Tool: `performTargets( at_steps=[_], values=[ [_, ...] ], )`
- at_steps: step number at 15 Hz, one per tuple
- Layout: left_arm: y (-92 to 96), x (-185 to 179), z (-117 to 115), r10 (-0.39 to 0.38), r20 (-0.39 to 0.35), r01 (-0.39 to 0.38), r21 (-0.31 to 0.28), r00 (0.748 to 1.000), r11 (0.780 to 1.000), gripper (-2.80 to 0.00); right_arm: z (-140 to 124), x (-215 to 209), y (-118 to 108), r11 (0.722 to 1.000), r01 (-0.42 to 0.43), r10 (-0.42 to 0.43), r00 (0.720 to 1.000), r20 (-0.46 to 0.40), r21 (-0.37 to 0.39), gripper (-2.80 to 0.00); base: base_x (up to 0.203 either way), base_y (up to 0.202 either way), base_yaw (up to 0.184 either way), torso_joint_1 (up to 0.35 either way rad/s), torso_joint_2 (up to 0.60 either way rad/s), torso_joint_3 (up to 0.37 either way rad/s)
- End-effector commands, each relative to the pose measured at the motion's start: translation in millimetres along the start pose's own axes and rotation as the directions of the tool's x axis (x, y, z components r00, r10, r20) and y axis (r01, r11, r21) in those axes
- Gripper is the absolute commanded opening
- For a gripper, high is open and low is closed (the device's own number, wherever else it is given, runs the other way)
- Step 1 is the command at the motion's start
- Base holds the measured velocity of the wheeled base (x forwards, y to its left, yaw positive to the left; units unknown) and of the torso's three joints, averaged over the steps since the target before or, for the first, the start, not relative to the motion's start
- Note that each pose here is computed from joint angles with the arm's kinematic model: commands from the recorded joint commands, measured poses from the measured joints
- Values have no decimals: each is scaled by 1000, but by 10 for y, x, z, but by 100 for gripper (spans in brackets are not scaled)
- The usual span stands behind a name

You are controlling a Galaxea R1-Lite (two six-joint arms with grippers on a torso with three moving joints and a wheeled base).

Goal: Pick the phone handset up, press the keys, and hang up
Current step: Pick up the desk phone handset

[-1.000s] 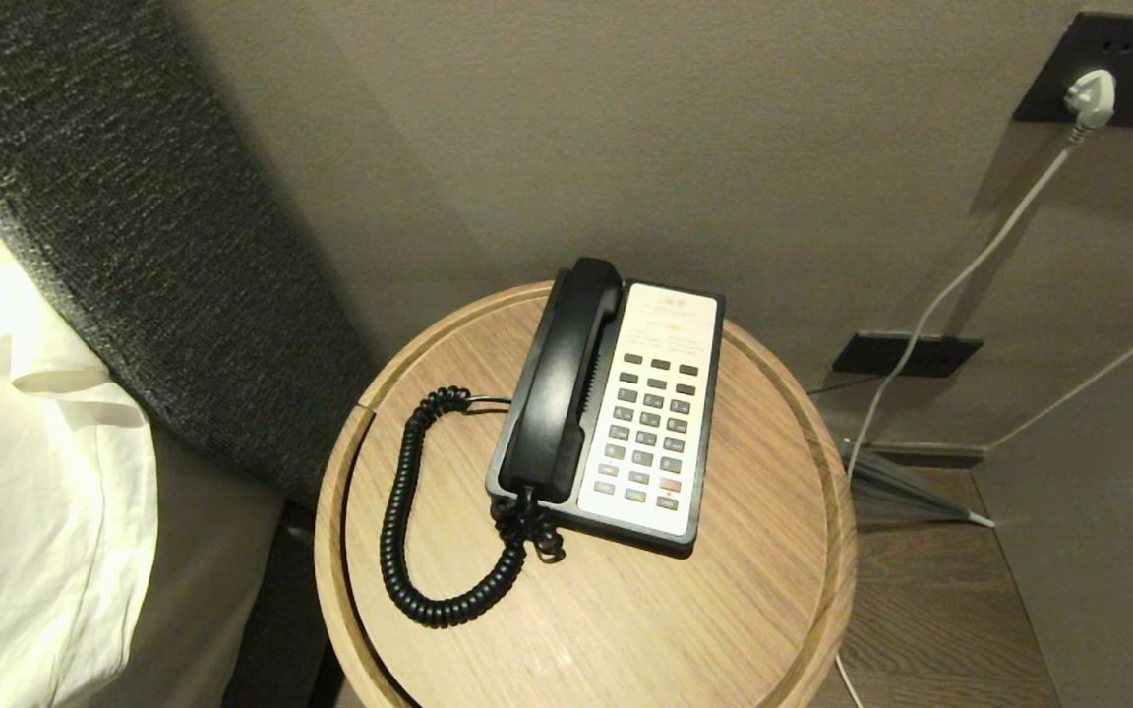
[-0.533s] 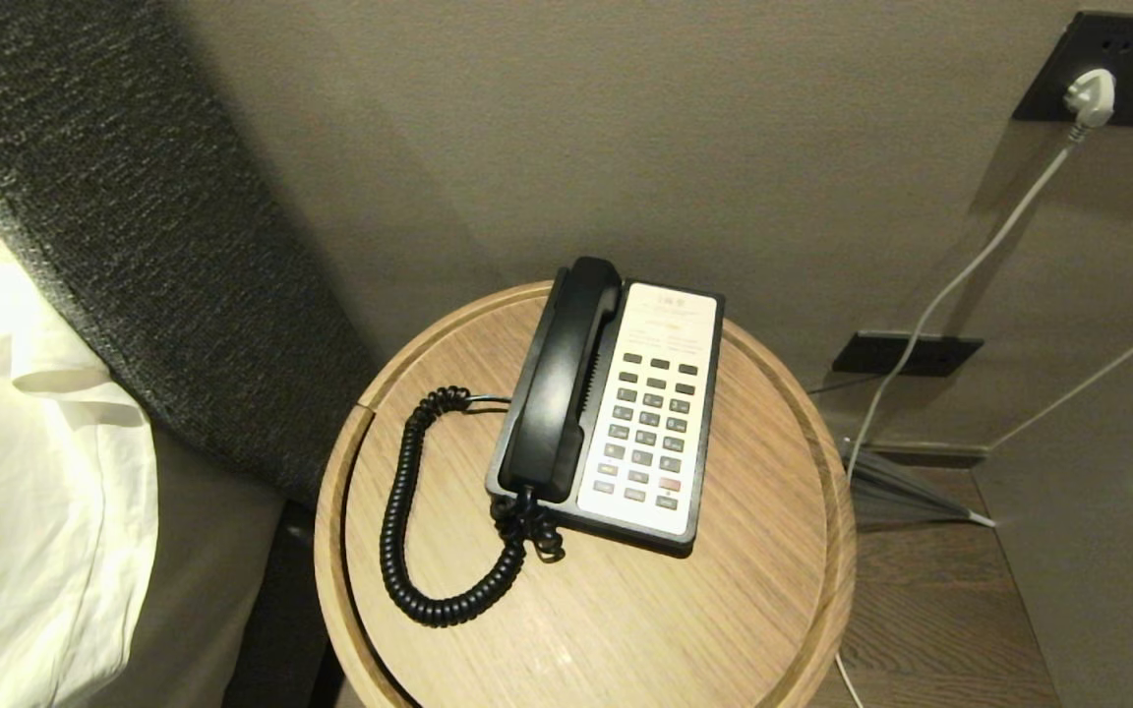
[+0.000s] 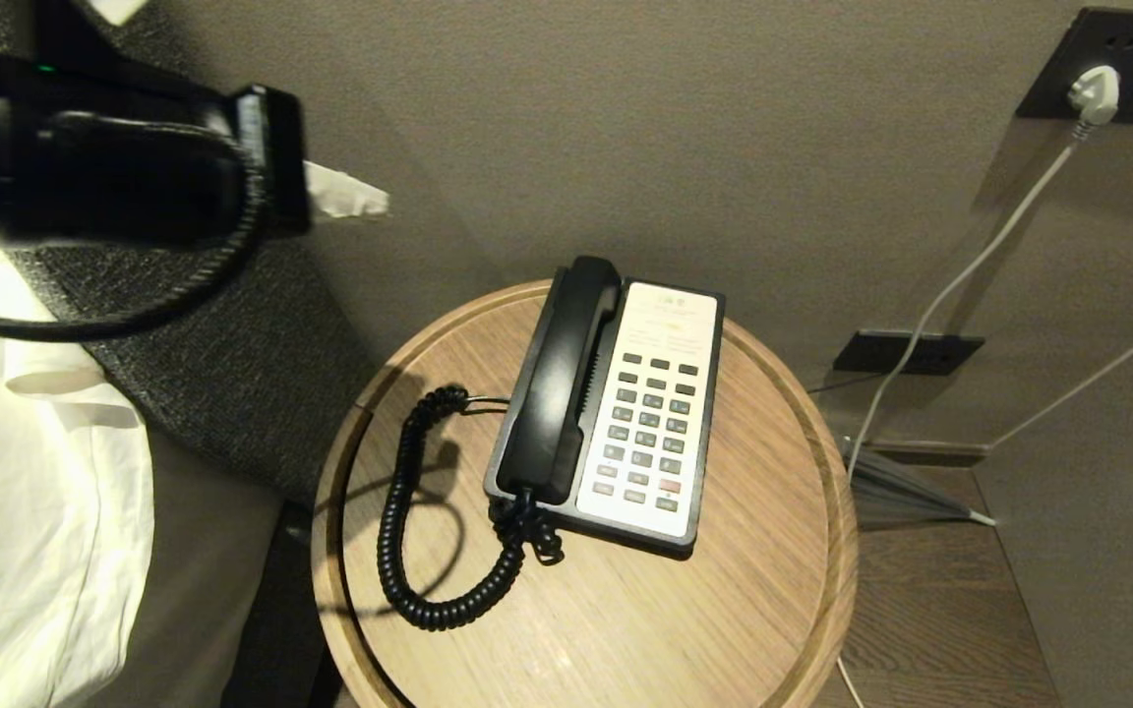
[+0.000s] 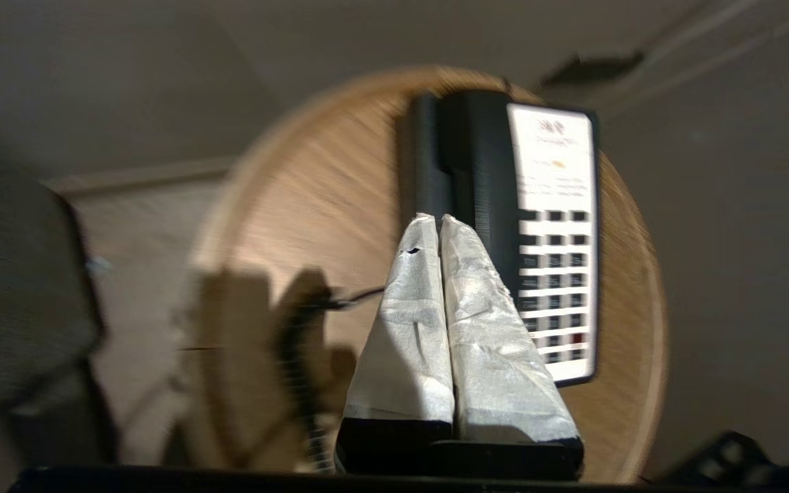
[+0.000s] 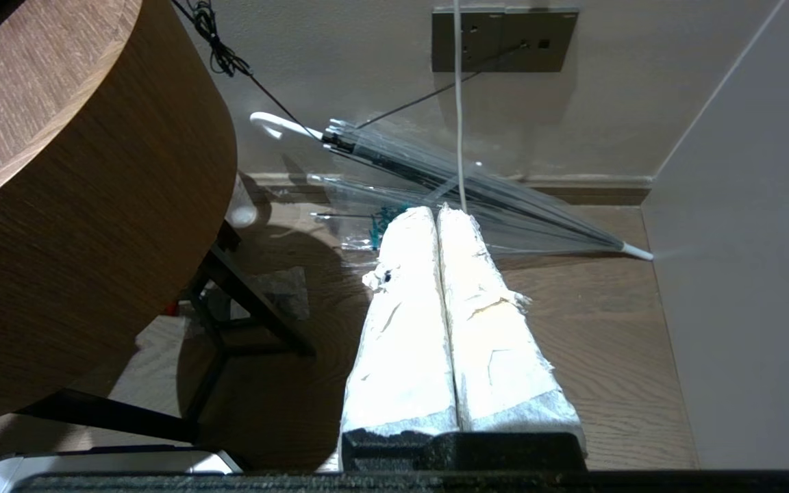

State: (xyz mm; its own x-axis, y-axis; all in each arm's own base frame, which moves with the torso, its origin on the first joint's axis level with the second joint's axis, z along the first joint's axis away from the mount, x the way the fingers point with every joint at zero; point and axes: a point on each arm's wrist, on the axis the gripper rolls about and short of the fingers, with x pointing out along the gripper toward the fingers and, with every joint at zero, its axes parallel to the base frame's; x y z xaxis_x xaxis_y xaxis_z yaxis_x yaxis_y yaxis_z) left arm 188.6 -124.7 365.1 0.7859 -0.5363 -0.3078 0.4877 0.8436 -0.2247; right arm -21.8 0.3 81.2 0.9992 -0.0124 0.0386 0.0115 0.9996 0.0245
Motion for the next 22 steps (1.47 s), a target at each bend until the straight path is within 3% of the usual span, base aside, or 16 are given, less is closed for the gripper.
performTargets(
  at_steps=[1,3,4,7,10,13,16,22],
  values=[
    [-271,540,-154,-4,-119,5,7,993,1000,-280,-55,12,-1,1000,0,0,1000,-19,0,-280,0,0,0,0,0,0],
    [-445,683,-265,45,-145,-42,29,988,999,-280,-55,12,-1,1000,0,0,1000,-19,0,-280,0,0,0,0,0,0],
    [-478,700,-301,47,-159,-41,40,986,998,0,-55,12,-1,1000,0,0,1000,-19,0,-280,0,0,0,0,0,0],
    [-630,767,-410,31,-205,-13,87,978,996,0,-55,12,-1,1000,0,0,1000,-19,0,-280,0,0,0,0,0,0],
    [-764,853,-551,63,-238,-17,189,969,982,0,-55,12,-1,1000,0,0,1000,-19,0,-280,0,0,0,0,0,0],
    [-763,852,-630,143,-262,-73,260,954,963,0,-57,13,-1,1000,0,0,1000,-19,0,-280,0,0,0,0,0,0],
    [-741,877,-631,185,-248,-116,270,951,956,0,-55,12,-1,1000,0,0,1000,-19,0,-280,0,0,0,0,0,0],
    [-724,914,-660,205,-255,-131,281,945,951,0,-55,12,-1,1000,0,0,1000,-19,0,-280,0,0,0,0,0,0]
  ],
)
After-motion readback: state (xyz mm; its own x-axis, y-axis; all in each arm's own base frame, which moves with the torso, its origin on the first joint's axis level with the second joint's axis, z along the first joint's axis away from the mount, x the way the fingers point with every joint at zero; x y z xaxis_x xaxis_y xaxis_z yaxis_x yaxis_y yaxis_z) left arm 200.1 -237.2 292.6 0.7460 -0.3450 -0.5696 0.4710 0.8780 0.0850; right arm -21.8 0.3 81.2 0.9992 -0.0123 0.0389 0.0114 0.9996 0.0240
